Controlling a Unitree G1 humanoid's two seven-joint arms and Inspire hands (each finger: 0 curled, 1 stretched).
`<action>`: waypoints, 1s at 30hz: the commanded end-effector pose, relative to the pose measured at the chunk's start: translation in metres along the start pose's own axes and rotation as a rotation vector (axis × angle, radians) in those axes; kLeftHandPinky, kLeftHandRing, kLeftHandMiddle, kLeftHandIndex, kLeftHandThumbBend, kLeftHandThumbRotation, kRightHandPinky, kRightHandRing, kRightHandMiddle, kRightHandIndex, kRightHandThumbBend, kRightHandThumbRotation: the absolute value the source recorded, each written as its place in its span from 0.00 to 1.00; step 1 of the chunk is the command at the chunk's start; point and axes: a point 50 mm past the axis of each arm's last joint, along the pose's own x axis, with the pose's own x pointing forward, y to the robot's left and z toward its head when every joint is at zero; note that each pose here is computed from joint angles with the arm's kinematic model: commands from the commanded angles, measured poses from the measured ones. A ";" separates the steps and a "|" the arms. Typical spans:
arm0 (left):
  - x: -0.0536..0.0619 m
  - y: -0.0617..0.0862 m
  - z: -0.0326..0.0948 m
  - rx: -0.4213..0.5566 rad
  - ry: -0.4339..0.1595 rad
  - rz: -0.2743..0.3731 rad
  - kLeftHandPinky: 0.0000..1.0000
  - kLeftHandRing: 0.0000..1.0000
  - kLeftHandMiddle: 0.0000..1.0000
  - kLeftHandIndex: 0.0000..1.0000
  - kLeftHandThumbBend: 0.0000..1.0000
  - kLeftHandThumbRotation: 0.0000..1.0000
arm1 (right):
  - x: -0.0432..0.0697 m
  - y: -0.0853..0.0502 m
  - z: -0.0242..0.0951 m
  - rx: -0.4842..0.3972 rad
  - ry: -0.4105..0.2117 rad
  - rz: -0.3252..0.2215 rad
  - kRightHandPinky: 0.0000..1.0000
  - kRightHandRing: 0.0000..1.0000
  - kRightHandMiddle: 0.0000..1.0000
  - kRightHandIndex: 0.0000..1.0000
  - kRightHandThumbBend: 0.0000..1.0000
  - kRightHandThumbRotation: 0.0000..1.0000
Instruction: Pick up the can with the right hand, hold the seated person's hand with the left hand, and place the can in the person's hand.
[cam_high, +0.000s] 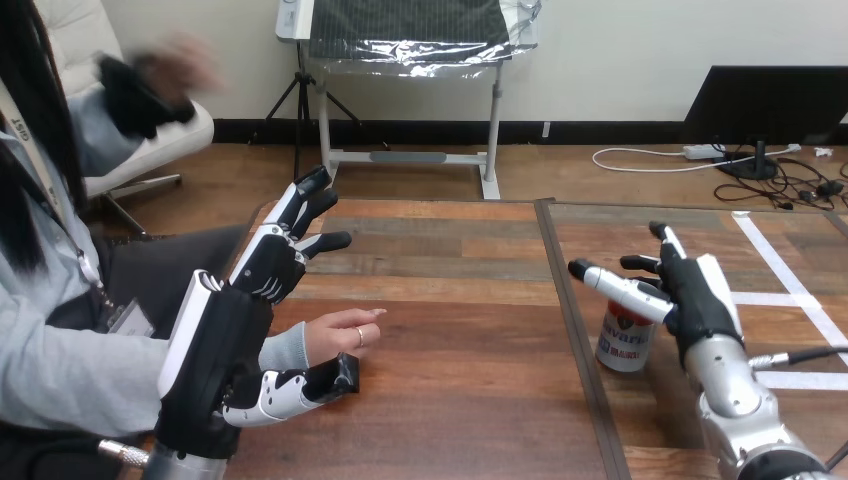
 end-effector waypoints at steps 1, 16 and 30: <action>0.018 0.004 0.005 0.010 -0.076 -0.008 0.81 0.94 0.97 0.93 1.00 0.63 | 0.006 -0.001 0.022 0.025 -0.089 -0.023 0.81 0.91 0.93 1.00 1.00 0.47; 0.018 0.005 0.005 0.011 -0.075 -0.004 0.80 0.93 0.97 0.93 1.00 0.63 | 0.004 0.002 0.016 0.053 -0.075 -0.020 0.66 0.82 0.91 1.00 1.00 0.46; 0.018 0.005 0.005 0.004 -0.079 -0.006 0.81 0.93 0.97 0.93 1.00 0.63 | 0.001 0.004 0.008 0.047 -0.050 -0.041 0.78 0.90 0.91 1.00 1.00 0.46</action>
